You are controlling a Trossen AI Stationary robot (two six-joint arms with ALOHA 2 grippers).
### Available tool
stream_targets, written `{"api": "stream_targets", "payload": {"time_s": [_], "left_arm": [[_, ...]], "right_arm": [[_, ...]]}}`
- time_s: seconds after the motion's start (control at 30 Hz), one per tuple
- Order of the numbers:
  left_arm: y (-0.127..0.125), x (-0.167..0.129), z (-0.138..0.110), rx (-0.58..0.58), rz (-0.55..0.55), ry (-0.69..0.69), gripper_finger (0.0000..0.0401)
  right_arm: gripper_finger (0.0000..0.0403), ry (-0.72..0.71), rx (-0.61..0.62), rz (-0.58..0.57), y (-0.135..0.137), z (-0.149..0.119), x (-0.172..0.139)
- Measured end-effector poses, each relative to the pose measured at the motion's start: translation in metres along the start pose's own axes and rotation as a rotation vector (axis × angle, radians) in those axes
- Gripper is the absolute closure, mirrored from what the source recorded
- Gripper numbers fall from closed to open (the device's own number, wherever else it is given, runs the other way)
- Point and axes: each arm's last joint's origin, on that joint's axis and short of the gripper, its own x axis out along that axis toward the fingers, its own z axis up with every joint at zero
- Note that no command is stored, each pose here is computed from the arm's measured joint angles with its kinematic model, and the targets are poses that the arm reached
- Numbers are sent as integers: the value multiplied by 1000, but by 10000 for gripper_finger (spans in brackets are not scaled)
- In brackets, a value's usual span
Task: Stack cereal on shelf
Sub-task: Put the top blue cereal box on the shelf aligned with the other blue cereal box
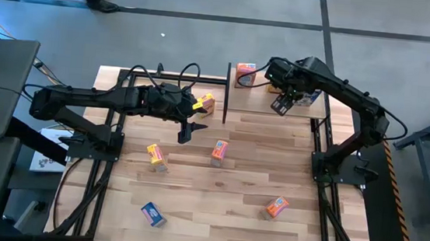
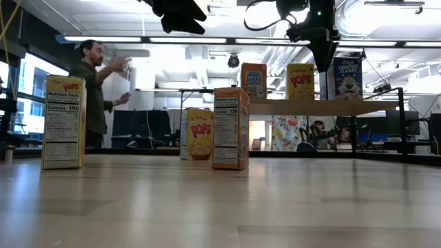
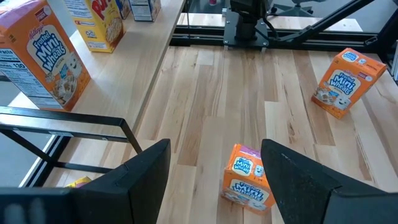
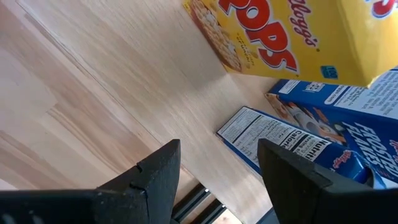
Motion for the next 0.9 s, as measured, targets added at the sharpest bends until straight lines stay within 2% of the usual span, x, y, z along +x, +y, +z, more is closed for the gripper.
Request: {"api": "stream_targets", "payload": {"time_s": [0.53, 0.9], "left_arm": [[0, 0, 0, 0, 0, 0, 160], [0, 0, 0, 0, 0, 0, 160]], "right_arm": [[197, -3, -24, 11, 0, -1, -1], [225, -41, -63, 26, 2, -9, -11]]}}
